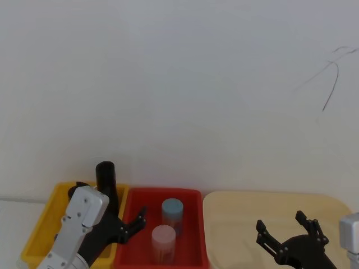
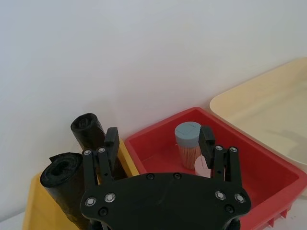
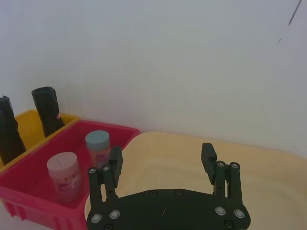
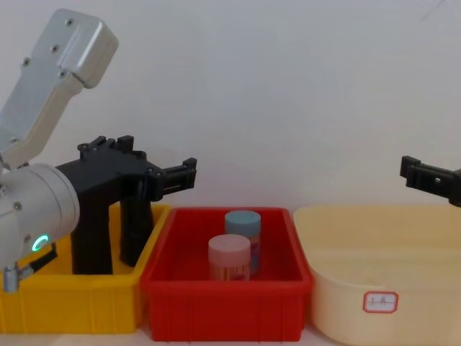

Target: Pick up the garbage bag with the one hand and transfer it to the other hand.

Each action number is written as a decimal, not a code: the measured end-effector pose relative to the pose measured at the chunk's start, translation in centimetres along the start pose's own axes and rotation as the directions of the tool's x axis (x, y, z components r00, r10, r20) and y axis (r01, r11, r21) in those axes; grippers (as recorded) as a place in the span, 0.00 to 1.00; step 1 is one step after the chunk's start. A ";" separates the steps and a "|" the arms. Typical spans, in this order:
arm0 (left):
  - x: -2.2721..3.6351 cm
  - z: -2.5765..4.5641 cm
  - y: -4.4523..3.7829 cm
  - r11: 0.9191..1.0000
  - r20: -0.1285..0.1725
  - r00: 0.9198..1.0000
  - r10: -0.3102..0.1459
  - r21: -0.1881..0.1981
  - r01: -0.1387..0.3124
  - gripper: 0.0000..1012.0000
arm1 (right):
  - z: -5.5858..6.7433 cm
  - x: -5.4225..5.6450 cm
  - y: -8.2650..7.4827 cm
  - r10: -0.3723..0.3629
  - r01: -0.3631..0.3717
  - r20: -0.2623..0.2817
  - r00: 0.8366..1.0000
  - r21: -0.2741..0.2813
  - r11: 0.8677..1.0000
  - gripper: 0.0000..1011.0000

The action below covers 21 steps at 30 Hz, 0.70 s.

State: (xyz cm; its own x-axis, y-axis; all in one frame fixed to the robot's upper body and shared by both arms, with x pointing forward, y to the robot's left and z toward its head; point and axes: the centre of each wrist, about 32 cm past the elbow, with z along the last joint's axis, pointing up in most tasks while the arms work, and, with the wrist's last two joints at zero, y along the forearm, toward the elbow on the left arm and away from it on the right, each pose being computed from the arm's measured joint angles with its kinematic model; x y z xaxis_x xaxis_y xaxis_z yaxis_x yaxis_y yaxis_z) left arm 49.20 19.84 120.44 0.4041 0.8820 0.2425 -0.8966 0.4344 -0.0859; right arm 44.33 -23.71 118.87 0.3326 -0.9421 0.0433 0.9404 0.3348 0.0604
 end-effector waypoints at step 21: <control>0.00 0.00 0.00 1.000 0.000 1.000 0.000 0.000 0.000 0.99 | 0.0 0.0 0.0 0.000 0.000 0.000 1.000 0.000 1.000 0.99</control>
State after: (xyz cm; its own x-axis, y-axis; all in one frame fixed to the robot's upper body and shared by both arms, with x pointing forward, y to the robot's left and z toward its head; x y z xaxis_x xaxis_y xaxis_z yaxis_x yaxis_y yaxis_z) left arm 49.20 19.84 120.44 0.4040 0.8820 0.2425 -0.8967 0.4343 -0.0859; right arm 44.33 -23.71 118.87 0.3326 -0.9421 0.0432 0.9404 0.3348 0.0604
